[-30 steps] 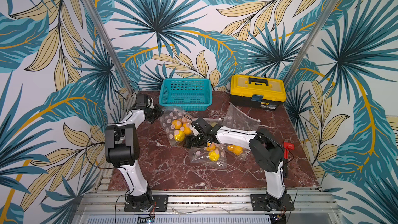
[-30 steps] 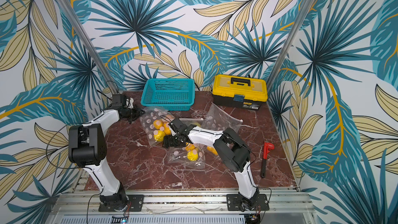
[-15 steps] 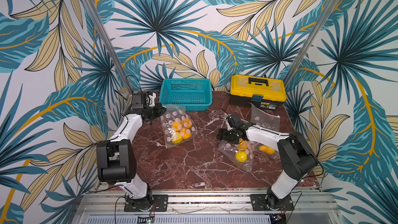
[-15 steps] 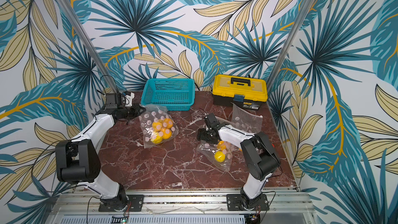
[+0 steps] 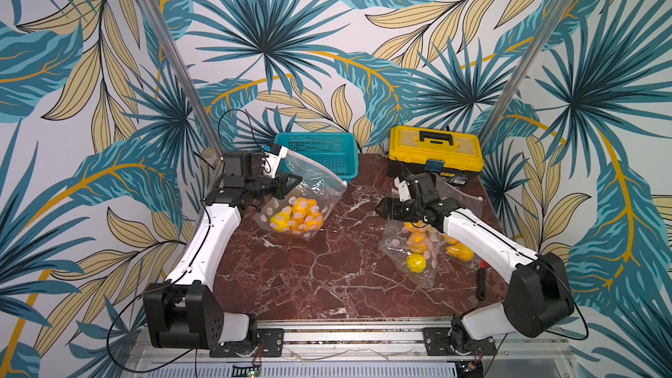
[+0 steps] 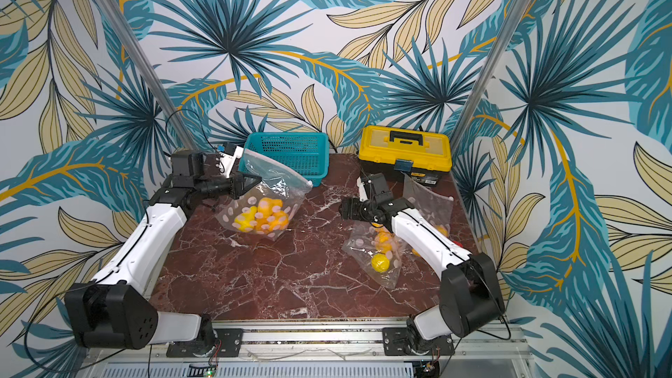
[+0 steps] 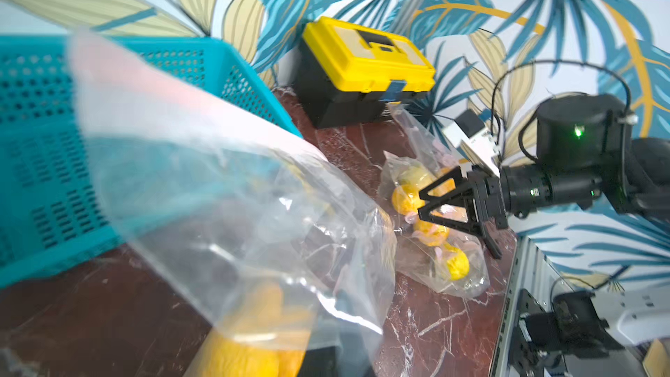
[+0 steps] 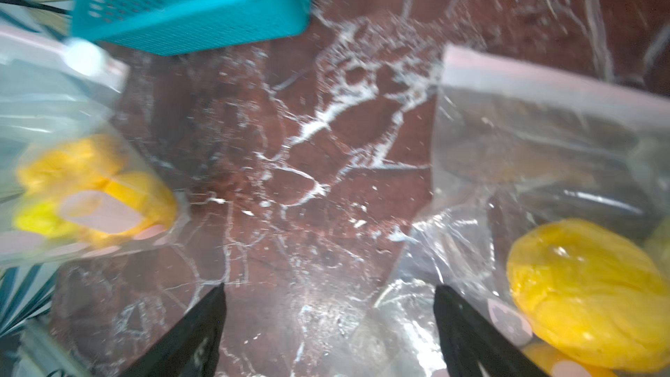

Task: Open the zip-top bag and take out the pear
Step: Move the zipper food storage bag to the center of the board.

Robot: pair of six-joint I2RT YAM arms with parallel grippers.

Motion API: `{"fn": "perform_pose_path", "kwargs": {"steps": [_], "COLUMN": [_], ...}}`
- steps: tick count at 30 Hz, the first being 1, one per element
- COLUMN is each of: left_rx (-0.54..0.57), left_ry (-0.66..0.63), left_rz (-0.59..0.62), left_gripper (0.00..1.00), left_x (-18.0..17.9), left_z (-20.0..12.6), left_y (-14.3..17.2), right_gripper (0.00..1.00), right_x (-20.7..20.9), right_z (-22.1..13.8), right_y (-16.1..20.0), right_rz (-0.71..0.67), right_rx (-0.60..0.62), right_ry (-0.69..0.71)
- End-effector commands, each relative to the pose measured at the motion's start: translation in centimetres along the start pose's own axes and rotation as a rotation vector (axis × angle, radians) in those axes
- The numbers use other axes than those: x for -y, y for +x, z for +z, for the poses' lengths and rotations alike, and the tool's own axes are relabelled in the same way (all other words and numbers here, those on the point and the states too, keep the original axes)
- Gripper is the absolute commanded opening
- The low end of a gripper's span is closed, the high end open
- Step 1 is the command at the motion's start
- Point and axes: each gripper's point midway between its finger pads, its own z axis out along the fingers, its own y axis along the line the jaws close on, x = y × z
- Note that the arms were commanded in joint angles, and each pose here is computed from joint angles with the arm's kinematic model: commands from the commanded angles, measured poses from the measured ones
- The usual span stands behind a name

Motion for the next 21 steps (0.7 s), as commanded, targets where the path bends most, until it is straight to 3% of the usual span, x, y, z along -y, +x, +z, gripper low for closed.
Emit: {"fn": "perform_pose_path", "kwargs": {"steps": [1,4,9,14,21], "left_rx": [0.051,0.073,0.098,0.107,0.11], "left_ry": [0.208,0.262,0.343,0.367,0.368], "left_rz": [0.258,0.376,0.49,0.528,0.538], "left_gripper": [0.0,0.0,0.0,0.0,0.0], "left_x": [5.4,7.4,9.1,9.6,9.8], "left_z": [-1.4,-2.2,-2.9,-3.1,-3.2], "left_y": [-1.1,-0.6,0.8,1.5,1.5], "right_gripper": [0.9,0.89,0.88,0.85,0.77], "right_x": [-5.1,-8.1,-13.2,-14.8,-14.7], "right_z": [-2.5,-4.9,-8.4,-8.7,-7.4], "right_y": [-3.0,-5.2,-5.2,-3.1,-0.3], "right_rz": [-0.201,-0.315,-0.569,-0.705,-0.656], "right_rx": [0.124,0.239,0.366,0.278,0.113], "right_ry": [-0.221,-0.344,-0.631,-0.779,-0.854]}}
